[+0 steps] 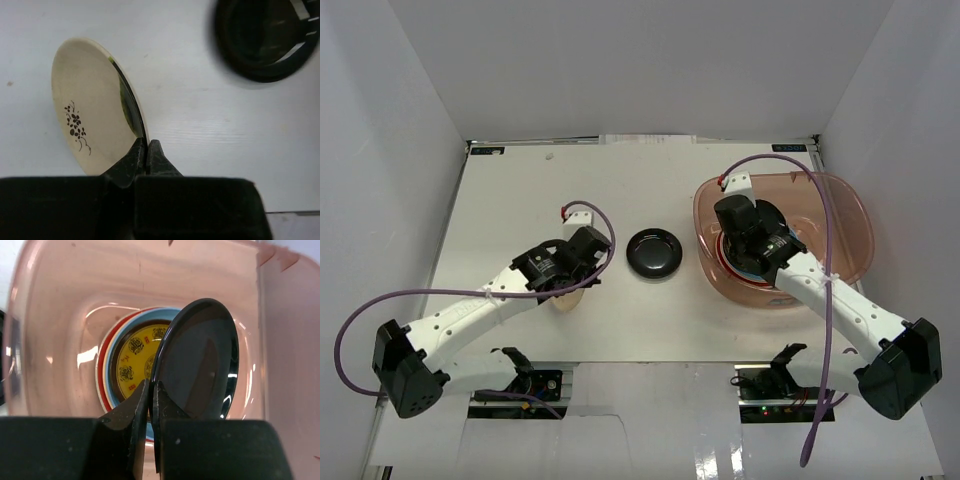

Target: Place the plates into the plastic bin on the countertop

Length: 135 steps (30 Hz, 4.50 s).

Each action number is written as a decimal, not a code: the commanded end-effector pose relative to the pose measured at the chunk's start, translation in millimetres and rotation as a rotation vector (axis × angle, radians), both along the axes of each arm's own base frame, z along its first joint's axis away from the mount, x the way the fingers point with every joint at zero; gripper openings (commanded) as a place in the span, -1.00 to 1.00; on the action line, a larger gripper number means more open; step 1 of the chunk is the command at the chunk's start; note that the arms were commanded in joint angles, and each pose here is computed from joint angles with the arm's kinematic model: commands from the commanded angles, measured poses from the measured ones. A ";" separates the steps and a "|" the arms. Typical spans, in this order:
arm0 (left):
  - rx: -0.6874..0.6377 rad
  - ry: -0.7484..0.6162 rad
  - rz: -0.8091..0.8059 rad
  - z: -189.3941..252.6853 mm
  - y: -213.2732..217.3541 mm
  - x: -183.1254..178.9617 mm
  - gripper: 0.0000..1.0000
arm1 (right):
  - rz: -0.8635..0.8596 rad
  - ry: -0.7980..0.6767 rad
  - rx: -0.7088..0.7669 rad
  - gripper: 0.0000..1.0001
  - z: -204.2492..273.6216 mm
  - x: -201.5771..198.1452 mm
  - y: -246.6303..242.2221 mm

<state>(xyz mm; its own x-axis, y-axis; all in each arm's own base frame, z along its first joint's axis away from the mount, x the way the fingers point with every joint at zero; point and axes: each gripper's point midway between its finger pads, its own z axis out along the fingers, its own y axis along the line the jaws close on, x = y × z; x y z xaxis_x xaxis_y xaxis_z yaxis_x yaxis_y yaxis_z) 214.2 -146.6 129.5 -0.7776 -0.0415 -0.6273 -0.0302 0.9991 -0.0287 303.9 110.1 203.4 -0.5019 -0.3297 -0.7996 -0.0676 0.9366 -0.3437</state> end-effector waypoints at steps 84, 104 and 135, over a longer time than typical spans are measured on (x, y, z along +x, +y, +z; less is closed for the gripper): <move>-0.395 0.025 -0.121 -86.5 -107.7 133.2 0.03 | 0.344 -0.056 0.768 -0.24 65.7 -103.7 34.4; -0.593 -0.257 -0.053 36.4 -91.2 128.4 -1.00 | 0.367 -0.125 0.830 -0.41 94.9 -118.9 27.7; -0.581 -0.280 -0.450 106.5 -365.3 147.4 -0.51 | 0.156 -0.480 0.919 -0.84 175.4 -148.2 -52.1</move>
<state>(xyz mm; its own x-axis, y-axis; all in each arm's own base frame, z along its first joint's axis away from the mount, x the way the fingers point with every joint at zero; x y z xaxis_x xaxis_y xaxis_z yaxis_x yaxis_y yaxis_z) 364.6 -512.0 186.7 -0.6484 -0.1104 -0.7532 0.4310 0.7624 -0.4827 155.8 55.1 370.9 -0.0721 0.4619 -0.8840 -0.2391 0.8524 0.4650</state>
